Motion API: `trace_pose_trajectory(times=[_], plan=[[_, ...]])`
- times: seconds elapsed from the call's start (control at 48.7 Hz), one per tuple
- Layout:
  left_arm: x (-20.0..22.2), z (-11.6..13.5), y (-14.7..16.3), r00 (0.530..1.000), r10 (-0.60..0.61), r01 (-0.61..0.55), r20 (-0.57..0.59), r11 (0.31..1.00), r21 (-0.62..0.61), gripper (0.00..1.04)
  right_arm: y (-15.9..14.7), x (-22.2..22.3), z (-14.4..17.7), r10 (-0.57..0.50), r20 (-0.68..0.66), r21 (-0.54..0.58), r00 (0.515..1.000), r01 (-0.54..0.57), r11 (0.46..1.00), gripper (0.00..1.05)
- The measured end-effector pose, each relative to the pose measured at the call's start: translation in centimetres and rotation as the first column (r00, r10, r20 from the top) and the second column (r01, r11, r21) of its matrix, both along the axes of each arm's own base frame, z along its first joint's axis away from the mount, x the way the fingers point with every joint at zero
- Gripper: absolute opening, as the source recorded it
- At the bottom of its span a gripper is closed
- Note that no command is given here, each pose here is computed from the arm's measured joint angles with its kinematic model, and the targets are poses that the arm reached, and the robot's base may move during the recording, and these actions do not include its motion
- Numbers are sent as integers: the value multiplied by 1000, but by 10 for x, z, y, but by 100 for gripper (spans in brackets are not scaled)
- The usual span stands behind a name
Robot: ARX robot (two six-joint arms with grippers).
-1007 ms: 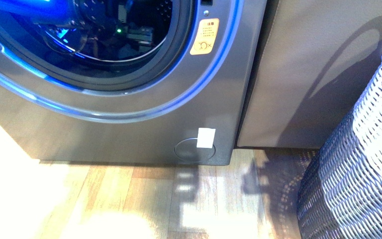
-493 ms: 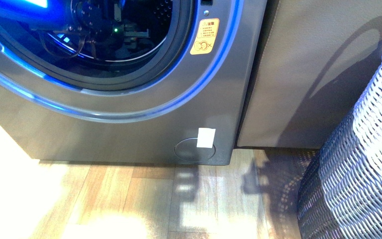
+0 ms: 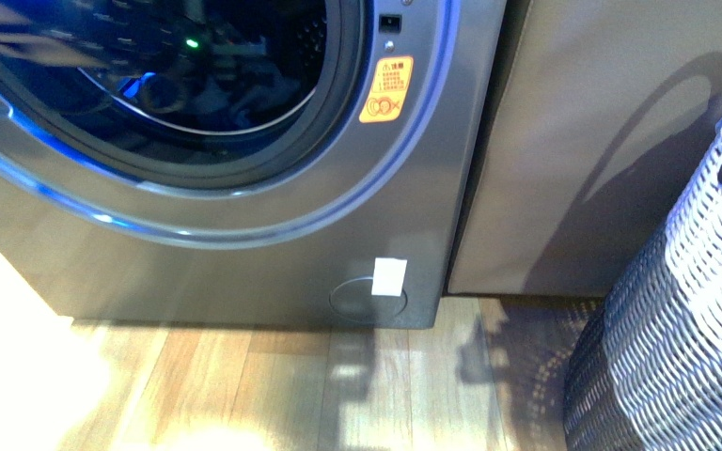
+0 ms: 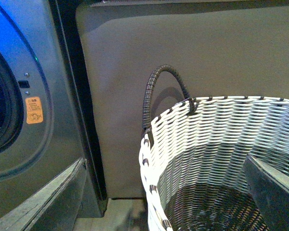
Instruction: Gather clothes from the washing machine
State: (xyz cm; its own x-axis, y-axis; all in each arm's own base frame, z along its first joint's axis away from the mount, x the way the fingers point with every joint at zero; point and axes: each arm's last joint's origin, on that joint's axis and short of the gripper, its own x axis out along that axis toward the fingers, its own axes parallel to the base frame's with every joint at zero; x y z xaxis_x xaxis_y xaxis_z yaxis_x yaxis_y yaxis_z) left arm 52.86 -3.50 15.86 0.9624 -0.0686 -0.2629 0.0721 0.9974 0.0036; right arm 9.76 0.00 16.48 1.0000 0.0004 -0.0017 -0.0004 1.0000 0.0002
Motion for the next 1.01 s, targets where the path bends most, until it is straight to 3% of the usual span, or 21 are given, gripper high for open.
trace_pose_trajectory(times=[0.452, 0.616, 1.007], plan=[[-103, 33, -12, 990, -94, 97, 101, 995, -23, 13, 0, 0, 0, 0, 0, 0, 1000, 0, 1000, 97], [-156, 60, -12, 979, -149, 155, 137, 987, -35, 13, 0, 0, 0, 0, 0, 0, 1000, 0, 1000, 97], [-229, 131, -4, 937, -251, 264, 243, 964, -25, 13, 0, 0, 0, 0, 0, 0, 1000, 0, 1000, 97]])
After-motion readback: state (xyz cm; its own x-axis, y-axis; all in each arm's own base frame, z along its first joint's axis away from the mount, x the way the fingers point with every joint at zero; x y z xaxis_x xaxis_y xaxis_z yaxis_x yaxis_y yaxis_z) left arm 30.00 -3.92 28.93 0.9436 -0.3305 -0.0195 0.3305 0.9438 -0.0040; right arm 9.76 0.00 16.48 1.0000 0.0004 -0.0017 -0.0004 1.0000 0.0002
